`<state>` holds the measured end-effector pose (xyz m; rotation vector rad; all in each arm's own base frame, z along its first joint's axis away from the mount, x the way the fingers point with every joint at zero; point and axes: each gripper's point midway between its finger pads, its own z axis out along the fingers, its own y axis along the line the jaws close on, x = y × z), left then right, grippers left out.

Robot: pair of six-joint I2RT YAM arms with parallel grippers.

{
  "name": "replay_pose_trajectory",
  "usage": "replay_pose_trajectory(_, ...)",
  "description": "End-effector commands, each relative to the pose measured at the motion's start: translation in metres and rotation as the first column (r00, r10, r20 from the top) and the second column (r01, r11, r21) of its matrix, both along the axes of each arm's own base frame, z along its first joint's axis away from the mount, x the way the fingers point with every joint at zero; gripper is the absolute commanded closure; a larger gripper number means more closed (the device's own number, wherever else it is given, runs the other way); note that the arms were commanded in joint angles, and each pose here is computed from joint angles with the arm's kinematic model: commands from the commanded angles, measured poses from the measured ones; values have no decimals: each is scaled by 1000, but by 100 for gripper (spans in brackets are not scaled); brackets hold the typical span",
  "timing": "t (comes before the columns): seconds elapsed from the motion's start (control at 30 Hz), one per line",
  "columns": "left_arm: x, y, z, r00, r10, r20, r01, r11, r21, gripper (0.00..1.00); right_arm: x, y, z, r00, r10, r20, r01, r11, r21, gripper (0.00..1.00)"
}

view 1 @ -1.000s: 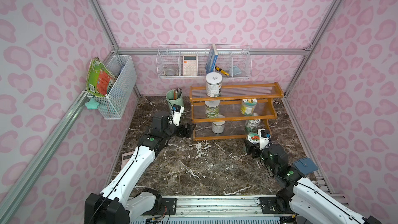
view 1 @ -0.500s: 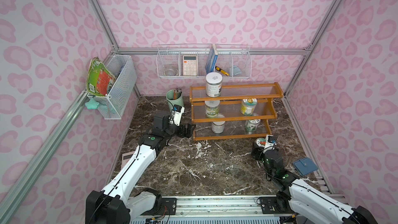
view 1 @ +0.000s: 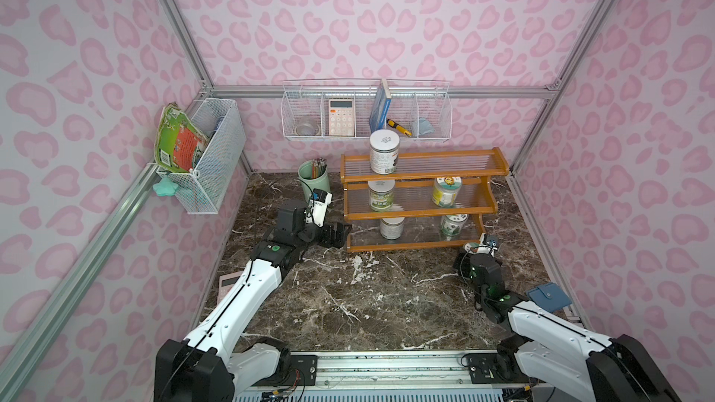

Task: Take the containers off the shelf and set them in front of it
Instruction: Place the container at the center of the board.

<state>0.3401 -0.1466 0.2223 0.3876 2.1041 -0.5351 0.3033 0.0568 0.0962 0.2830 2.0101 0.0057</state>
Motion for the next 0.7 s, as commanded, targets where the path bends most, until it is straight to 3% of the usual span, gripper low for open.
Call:
replay_pose_trajectory(0.0, 1, 0, 4, 1000, -3, 22, 3, 1000, 3, 0, 2, 0, -7, 998, -29, -50, 29, 999, 12, 40)
replay_pose_trajectory(0.17, 0, 1, 5, 1000, 3, 26, -3, 1000, 6, 0, 2, 1, -15, 994, -53, -97, 52, 999, -10, 39)
replay_pose_trajectory(0.47, 1, 2, 3, 1000, 9, 29, -9, 1000, 9, 0, -3, 5, -16, 991, -87, -104, 83, 996, -39, 21)
replay_pose_trajectory(0.67, 1, 4, 3, 999, 15, 33, -16, 1000, 14, 1, -4, 4, -13, 989, -108, -98, 103, 993, -61, 2)
